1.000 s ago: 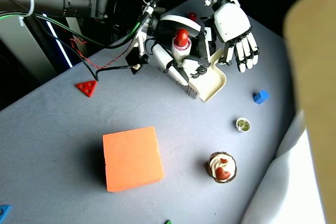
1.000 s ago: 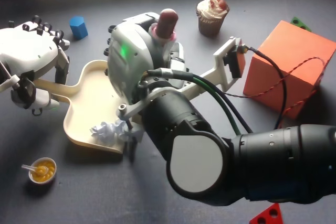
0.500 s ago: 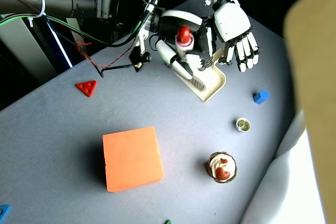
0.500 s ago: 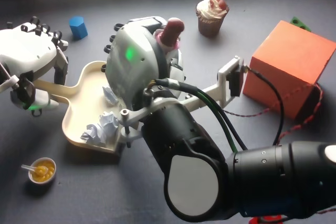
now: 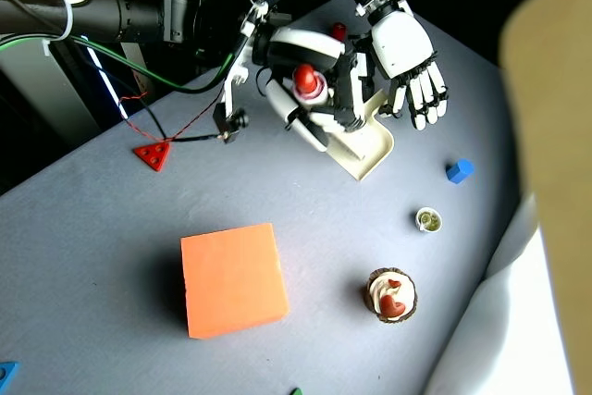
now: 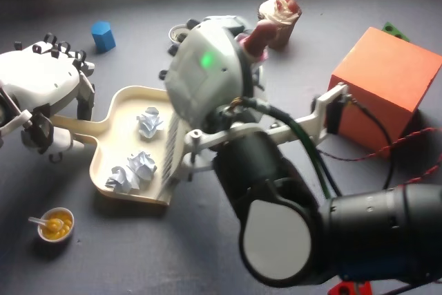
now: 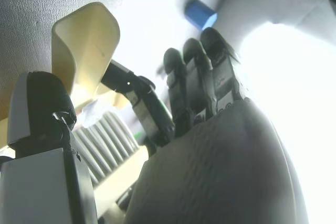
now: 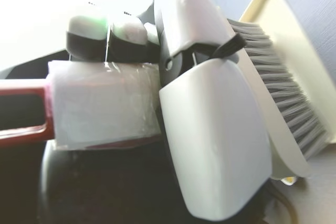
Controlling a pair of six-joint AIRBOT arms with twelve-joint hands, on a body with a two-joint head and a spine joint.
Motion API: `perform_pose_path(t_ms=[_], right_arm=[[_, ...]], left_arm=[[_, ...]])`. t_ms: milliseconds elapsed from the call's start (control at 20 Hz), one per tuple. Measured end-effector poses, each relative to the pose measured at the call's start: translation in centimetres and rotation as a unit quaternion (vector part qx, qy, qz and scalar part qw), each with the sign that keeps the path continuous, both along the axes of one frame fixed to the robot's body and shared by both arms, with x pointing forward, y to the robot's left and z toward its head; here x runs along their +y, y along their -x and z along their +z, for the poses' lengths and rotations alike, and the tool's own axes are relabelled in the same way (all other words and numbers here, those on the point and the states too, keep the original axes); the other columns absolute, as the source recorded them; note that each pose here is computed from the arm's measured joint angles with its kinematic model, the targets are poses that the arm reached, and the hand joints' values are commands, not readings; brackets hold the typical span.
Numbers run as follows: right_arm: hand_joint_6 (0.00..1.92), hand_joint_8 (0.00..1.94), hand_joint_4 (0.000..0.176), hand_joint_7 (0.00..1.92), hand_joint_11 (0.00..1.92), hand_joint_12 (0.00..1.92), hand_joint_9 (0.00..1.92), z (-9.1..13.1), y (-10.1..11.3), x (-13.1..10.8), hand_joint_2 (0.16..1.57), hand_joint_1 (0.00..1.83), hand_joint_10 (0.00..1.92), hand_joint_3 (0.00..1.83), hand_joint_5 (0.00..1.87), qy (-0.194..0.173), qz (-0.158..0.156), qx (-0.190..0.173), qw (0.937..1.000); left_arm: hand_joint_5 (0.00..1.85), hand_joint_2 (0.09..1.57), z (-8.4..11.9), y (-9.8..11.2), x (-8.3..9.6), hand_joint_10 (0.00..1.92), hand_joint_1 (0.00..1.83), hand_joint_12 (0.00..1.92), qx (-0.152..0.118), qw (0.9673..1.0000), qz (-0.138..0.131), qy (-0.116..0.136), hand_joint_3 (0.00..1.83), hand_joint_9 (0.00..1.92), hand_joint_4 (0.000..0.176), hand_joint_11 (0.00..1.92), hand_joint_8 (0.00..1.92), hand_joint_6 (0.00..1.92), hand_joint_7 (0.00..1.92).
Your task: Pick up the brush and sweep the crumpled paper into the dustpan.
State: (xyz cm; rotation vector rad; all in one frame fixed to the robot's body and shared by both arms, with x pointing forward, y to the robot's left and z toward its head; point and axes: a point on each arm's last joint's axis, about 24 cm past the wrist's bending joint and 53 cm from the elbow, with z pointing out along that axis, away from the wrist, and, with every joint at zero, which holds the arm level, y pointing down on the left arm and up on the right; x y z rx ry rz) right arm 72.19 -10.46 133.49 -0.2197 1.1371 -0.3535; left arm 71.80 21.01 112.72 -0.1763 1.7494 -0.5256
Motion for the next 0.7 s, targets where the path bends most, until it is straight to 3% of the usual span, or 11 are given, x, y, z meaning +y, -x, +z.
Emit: perform_pose_path(t_ms=[100,150,300,350,400,450,500,550,700], right_arm=[[1.92,1.94,0.175,1.03,1.16,1.92,1.16,0.7,0.3,-0.9,1.19,1.56,1.92,0.0,1.0,0.005,0.01,0.003,0.9999],[1.92,1.94,0.176,1.03,1.17,1.92,1.15,1.0,0.3,-1.1,1.19,1.56,1.92,0.0,1.0,0.015,0.016,0.004,0.9997],[1.92,1.94,0.176,1.04,1.18,1.92,1.15,0.6,-0.1,-0.1,1.19,1.55,1.92,0.0,1.02,0.068,0.026,0.019,0.9972],[1.92,1.94,0.176,1.04,1.17,1.92,1.14,-0.6,-0.7,1.0,1.19,1.56,1.92,0.0,1.02,0.098,0.037,0.041,0.9936],[1.92,1.94,0.175,1.04,1.17,1.92,1.14,-1.1,-1.0,1.5,1.19,1.56,1.92,0.0,1.02,0.108,0.043,0.049,0.992],[1.92,1.94,0.176,1.01,1.15,1.92,1.13,-1.3,-1.3,1.9,1.18,1.55,1.92,0.0,1.01,0.115,0.046,0.052,0.991],[1.92,1.94,0.176,1.01,1.17,1.92,1.14,-1.2,-1.5,2.2,1.19,1.56,1.92,0.0,1.01,0.12,0.045,0.046,0.9907],[1.92,1.94,0.175,1.0,1.17,1.92,1.14,-1.2,-1.6,2.4,1.19,1.57,1.92,0.0,1.01,0.12,0.044,0.045,0.9908],[1.92,1.94,0.175,0.98,1.16,1.92,1.13,-1.0,-1.7,3.3,1.19,1.56,1.92,0.0,0.99,0.101,0.047,0.039,0.993]], left_arm=[[1.02,1.1,0.1,0.0,0.0,0.0,1.08,0.48,-0.001,1.0,0.001,0.0,0.0,0.2,0.026,0.0,0.0,0.92,0.32],[1.04,1.09,0.1,0.0,0.1,0.0,1.1,0.48,-0.002,1.0,0.001,0.0,0.0,0.21,0.0,0.0,0.0,0.88,0.33],[1.03,1.09,0.1,0.0,0.1,0.0,1.1,0.44,-0.003,1.0,0.001,0.0,0.0,0.2,0.0,0.0,0.0,0.9,0.33],[1.02,1.1,0.1,0.0,0.1,0.0,1.08,0.44,-0.003,1.0,0.002,0.001,0.0,0.2,0.025,0.0,0.0,0.92,0.32],[1.04,1.09,0.2,0.0,0.1,0.0,1.1,0.48,-0.004,1.0,0.002,0.001,0.0,0.22,0.0,0.01,0.0,0.88,0.34],[1.04,1.09,0.2,-0.1,0.1,0.01,1.1,0.49,-0.005,1.0,0.003,0.001,0.0,0.23,0.0,0.01,0.0,0.88,0.34],[1.0,1.11,0.3,-0.1,0.1,0.0,1.08,0.47,-0.005,1.0,0.003,0.001,0.0,0.22,0.027,0.0,0.0,0.95,0.33],[1.0,1.11,0.3,-0.1,0.1,0.0,1.09,0.46,-0.005,1.0,0.003,0.001,0.0,0.21,0.004,0.0,0.0,0.94,0.33],[1.01,1.1,0.3,-0.1,0.1,0.0,1.07,0.43,-0.006,1.0,0.003,0.001,0.0,0.2,0.05,0.0,0.0,0.93,0.32]])
